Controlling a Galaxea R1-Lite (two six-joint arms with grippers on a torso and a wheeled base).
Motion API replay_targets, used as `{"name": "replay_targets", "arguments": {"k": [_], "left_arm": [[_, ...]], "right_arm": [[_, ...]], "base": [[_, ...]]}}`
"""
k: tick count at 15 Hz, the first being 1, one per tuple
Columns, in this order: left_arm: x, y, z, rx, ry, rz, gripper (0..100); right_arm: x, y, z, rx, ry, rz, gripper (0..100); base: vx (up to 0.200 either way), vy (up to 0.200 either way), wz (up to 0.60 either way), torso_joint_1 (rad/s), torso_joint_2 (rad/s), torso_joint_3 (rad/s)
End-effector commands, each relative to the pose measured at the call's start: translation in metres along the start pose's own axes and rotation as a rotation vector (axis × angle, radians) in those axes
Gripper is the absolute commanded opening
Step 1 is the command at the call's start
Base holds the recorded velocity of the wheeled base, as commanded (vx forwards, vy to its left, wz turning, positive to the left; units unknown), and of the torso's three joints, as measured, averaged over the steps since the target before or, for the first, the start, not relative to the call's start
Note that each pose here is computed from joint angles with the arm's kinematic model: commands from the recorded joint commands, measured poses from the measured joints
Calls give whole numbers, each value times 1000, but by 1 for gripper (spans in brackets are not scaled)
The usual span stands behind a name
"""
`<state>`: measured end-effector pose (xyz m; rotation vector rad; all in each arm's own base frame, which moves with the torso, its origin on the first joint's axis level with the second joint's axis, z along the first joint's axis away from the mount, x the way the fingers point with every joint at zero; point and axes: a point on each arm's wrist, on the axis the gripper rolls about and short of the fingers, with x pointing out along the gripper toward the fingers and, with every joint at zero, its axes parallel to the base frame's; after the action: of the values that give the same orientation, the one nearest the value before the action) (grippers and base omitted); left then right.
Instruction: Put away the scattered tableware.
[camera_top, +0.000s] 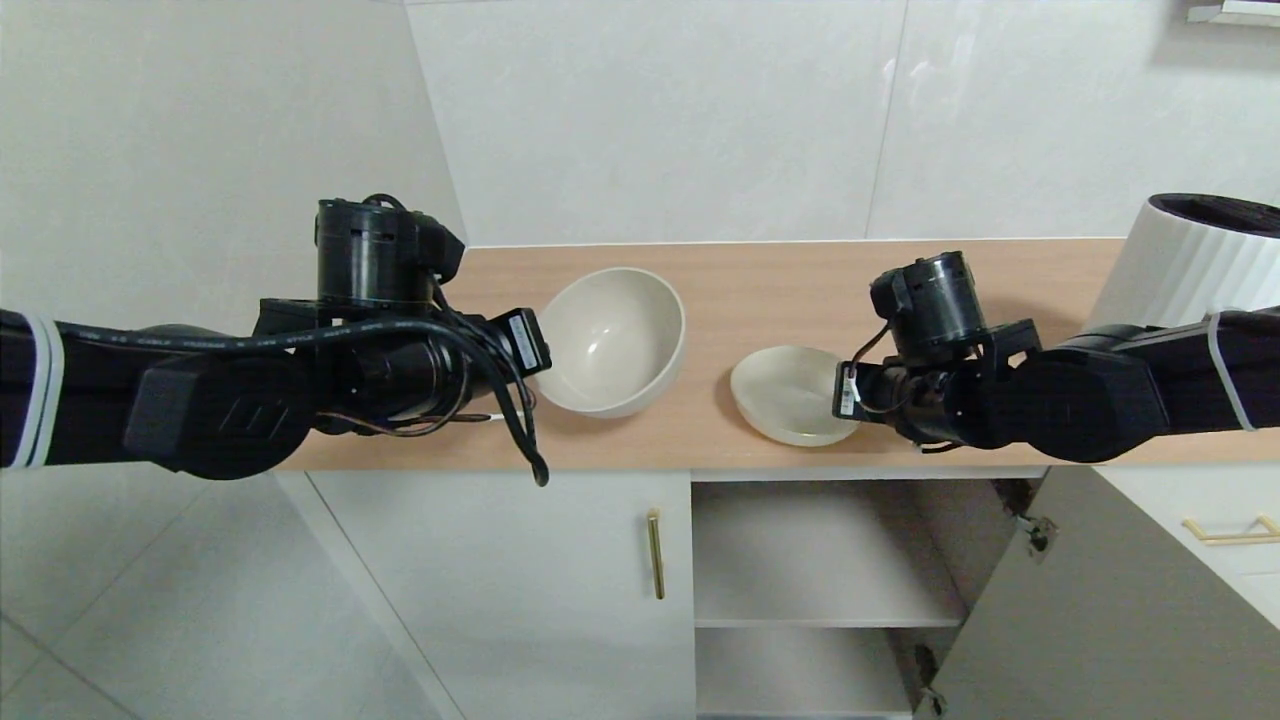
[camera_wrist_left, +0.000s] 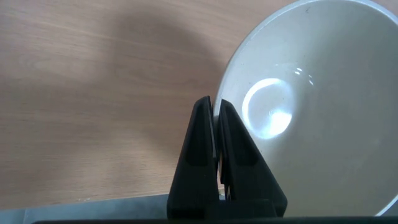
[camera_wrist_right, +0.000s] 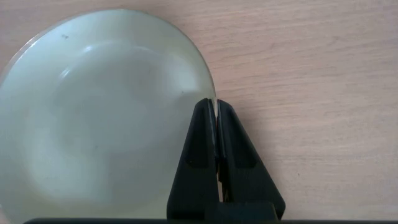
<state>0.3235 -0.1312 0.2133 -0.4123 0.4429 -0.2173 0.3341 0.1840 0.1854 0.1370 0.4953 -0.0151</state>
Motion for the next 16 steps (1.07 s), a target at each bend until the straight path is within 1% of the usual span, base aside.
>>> {"name": "replay_targets", "arguments": {"k": [1,4,5,7,8,10,11,12,13,14,15,16], "left_arm": [[-1,0,1,-1,-3,-2,0],[-3,0,1,-3,-7,-2,0],[-12,0,2,-20,-10,-8,0],[-32,-1,5,-27,-13,-56,0],[-49,-2,7,-26,-14,-100,0],[-65,1,5,-9,1,-148,0],[-73,6,0,10,22,-166,0],[-80,11,-9,30,49,-172,0],[-85,12,-10,42,42,-174,0],[-91,13,-11,48,23,-185,0],[-93,14,-12,48,18,-189,0],[-96,16,-17,51,8,-199,0]], "right_arm": [[-9,-1,7,26,-19,14,0],[-26,-5,16,50,-29,72,0],[-37,-9,18,57,-26,103,0],[-58,-17,20,57,-1,177,0],[-74,-24,22,49,31,202,0],[-100,-36,23,37,80,232,0],[-115,-42,24,34,100,262,0],[-129,-51,18,28,127,285,0],[-136,-57,12,26,138,290,0],[-146,-64,5,22,150,312,0],[-149,-66,4,22,155,323,0],[-162,-75,-5,19,172,374,0]], "base": [[0,0,0,0,0,0],[0,0,0,0,0,0],[0,0,0,0,0,0],[0,0,0,0,0,0],[0,0,0,0,0,0],[0,0,0,0,0,0],[0,0,0,0,0,0],[0,0,0,0,0,0],[0,0,0,0,0,0],[0,0,0,0,0,0],[0,0,0,0,0,0],[0,0,0,0,0,0]]}}
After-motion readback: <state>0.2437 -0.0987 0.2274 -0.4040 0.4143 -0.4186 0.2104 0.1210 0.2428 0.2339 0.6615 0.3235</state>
